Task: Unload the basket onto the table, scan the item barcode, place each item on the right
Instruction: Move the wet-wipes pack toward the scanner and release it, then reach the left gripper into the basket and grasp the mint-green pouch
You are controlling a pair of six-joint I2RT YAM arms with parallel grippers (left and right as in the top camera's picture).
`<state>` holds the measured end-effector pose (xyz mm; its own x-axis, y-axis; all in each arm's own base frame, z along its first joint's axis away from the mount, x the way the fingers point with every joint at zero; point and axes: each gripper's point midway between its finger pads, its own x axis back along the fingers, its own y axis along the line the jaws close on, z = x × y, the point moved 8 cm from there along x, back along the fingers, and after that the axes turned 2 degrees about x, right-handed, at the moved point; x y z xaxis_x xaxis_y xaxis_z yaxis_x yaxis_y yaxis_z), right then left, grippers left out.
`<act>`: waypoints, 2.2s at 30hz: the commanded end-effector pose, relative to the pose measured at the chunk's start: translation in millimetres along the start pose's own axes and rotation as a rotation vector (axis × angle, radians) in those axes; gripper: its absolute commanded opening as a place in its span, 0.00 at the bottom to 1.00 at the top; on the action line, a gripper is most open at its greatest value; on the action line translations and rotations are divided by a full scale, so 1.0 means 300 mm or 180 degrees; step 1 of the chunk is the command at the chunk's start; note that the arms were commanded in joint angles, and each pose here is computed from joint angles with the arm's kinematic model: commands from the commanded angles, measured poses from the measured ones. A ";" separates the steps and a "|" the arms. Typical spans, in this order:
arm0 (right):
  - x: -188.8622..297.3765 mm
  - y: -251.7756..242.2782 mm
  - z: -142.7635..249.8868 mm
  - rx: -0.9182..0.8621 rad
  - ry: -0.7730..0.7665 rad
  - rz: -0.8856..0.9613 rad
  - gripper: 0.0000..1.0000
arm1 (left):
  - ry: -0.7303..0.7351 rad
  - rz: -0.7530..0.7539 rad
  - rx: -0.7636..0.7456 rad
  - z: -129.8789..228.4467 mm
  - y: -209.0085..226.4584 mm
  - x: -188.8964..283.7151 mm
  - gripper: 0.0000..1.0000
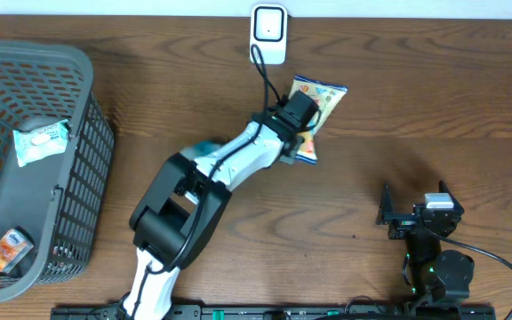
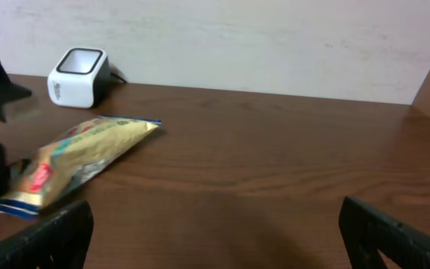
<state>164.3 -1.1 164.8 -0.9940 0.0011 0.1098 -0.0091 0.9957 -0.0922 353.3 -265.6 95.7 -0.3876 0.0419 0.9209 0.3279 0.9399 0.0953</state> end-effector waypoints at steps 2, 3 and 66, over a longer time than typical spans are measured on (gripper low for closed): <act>0.000 0.006 0.002 0.0032 -0.0012 -0.0038 0.99 | -0.0488 0.0155 0.0012 -0.068 -0.015 0.195 0.75; 0.000 0.006 0.002 0.0032 -0.0012 -0.0038 0.99 | -0.0610 0.0195 0.0024 -0.084 -0.012 0.243 0.82; 0.000 0.006 0.002 0.0032 -0.0012 -0.0038 0.99 | 0.0004 -0.1182 0.5721 0.507 1.560 0.028 0.66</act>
<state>164.3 -1.1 164.7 -0.9939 0.0011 0.1102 -0.0092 0.9957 -0.0925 377.2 229.4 112.6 -0.2717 -0.2675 0.9245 -0.9610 0.0230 -0.2758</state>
